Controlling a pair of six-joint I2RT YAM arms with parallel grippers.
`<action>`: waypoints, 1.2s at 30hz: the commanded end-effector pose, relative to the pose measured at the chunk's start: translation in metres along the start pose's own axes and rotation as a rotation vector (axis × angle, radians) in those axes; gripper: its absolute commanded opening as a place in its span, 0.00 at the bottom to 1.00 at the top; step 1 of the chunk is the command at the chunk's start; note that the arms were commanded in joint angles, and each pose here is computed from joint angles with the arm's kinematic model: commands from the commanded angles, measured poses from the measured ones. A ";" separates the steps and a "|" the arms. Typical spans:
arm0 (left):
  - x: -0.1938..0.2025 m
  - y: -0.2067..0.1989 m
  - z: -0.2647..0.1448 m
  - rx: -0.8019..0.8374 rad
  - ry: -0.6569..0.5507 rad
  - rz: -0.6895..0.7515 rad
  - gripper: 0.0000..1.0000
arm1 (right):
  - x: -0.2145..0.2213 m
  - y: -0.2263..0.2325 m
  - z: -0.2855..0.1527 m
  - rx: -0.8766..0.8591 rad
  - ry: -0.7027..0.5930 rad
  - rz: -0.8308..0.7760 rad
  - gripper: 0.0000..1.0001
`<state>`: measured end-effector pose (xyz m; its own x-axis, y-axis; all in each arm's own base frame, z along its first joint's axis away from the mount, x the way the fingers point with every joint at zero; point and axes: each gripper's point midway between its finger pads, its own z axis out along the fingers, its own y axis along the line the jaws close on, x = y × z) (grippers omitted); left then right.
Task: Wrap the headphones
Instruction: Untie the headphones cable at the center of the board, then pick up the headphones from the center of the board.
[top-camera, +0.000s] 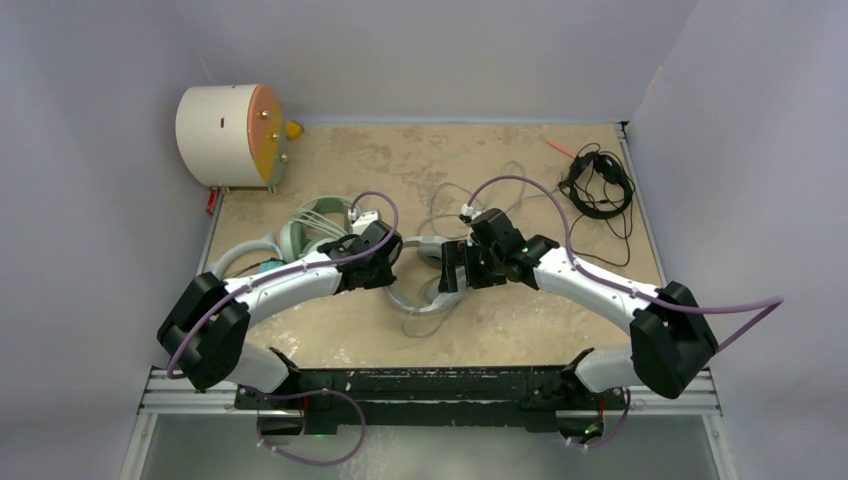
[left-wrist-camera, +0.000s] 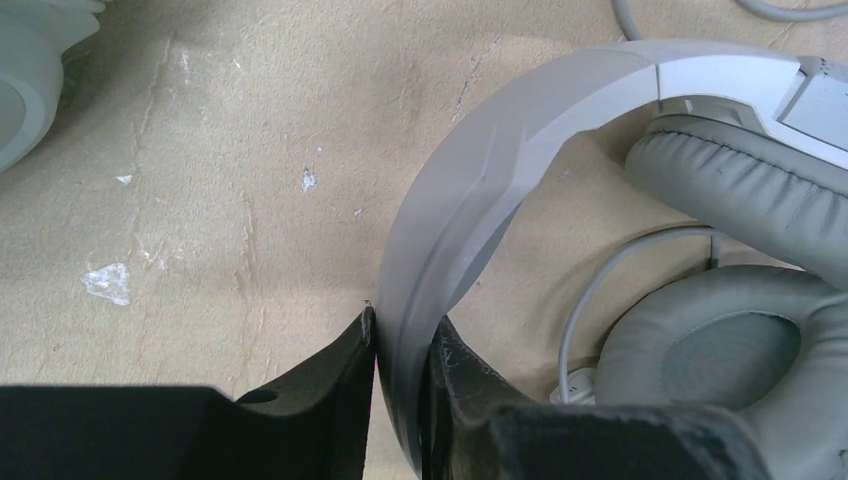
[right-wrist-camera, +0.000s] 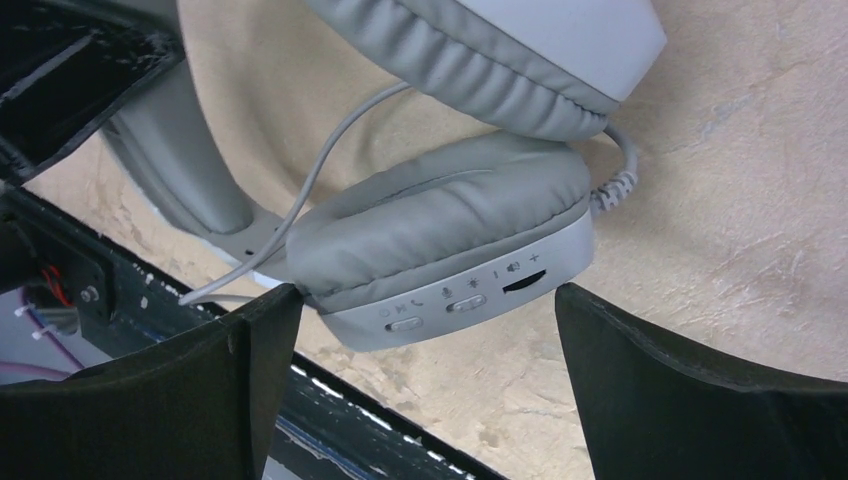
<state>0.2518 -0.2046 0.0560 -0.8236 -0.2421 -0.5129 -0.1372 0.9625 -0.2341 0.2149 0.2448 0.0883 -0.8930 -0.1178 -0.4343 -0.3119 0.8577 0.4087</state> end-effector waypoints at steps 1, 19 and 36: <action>-0.023 -0.026 -0.016 0.100 -0.052 -0.044 0.19 | -0.005 -0.011 0.001 0.081 -0.019 0.056 0.99; -0.002 -0.016 -0.020 0.102 0.013 -0.147 0.59 | 0.011 -0.022 0.014 0.068 -0.025 0.134 0.83; 0.028 -0.011 -0.010 0.157 0.066 -0.353 0.61 | 0.015 -0.026 0.014 -0.061 -0.064 0.329 0.71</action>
<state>0.2149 -0.2052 0.0459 -0.7938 -0.4958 -0.3522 -0.3316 0.8384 -0.4326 0.2193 0.2393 0.0724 -0.9187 0.1631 -0.3598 -0.0897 0.8010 0.5919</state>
